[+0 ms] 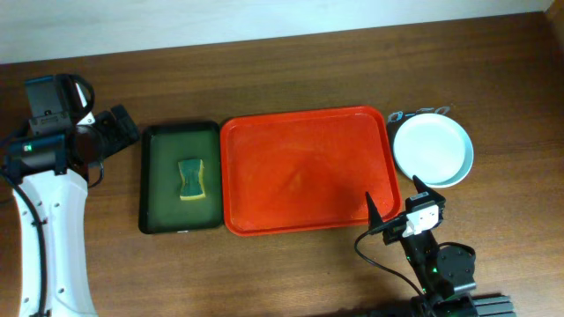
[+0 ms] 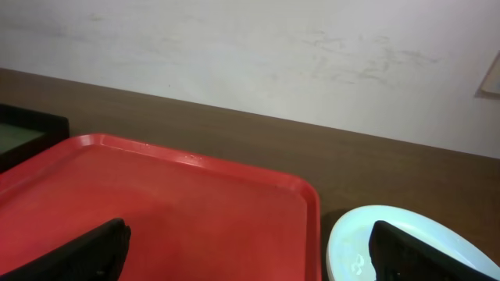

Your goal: Clean dirty plates on tray and stack at the side

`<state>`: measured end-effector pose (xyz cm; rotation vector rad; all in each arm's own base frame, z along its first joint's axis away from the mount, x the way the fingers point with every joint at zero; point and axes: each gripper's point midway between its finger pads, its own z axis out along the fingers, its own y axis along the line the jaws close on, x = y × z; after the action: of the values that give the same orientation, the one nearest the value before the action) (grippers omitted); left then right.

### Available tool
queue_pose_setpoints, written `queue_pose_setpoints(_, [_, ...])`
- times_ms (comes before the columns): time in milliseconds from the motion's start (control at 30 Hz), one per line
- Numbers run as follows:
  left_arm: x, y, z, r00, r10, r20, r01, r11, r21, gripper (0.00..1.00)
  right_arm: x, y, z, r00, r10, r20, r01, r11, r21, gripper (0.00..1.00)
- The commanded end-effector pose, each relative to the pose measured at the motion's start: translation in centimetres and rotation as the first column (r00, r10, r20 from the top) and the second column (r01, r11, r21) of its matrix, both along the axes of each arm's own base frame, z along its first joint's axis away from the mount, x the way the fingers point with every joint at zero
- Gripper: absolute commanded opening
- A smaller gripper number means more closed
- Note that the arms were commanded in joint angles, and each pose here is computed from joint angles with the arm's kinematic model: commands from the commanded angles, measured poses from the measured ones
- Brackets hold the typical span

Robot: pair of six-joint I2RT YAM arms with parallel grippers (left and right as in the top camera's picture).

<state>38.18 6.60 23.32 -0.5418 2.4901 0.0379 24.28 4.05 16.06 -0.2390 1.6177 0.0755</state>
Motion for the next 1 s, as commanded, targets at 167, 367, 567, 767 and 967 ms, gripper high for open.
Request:
queue_pose_setpoints(167, [-1.8, -0.2, 4.7, 0.992, 0.008, 0.129, -0.01, 1.0, 0.015, 0.99, 0.0, -0.3, -0.3, 1.0, -0.014, -0.007, 0.014, 1.0, 0.009, 0.98])
queue_pose_setpoints(367, [-9.6, -2.0, 15.8, 0.886, -0.026, 0.463, -0.001, 0.998, 0.06, 0.99, 0.0, -0.3, -0.3, 1.0, -0.014, -0.007, 0.014, 1.0, 0.009, 0.98])
queue_pose_setpoints(567, [-18.5, -3.9, 19.7, 0.754, -0.102, 0.649, 0.023, 0.991, 0.129, 0.99, 0.0, -0.3, -0.3, 1.0, -0.014, -0.007, 0.014, 1.0, 0.009, 0.98])
queue_pose_setpoints(767, [-22.5, -4.6, 14.1, 0.682, -0.132, 0.719, 0.053, 0.99, 0.131, 0.99, 0.0, -0.3, -0.3, 1.0, -0.014, -0.007, 0.014, 1.0, 0.009, 0.98])
queue_pose_setpoints(967, [-21.9, -4.9, 12.8, 0.429, -0.129, 0.894, 0.029, 0.991, 0.129, 0.99, 0.0, -0.3, -0.3, 1.0, -0.014, -0.007, 0.014, 1.0, 0.009, 0.98])
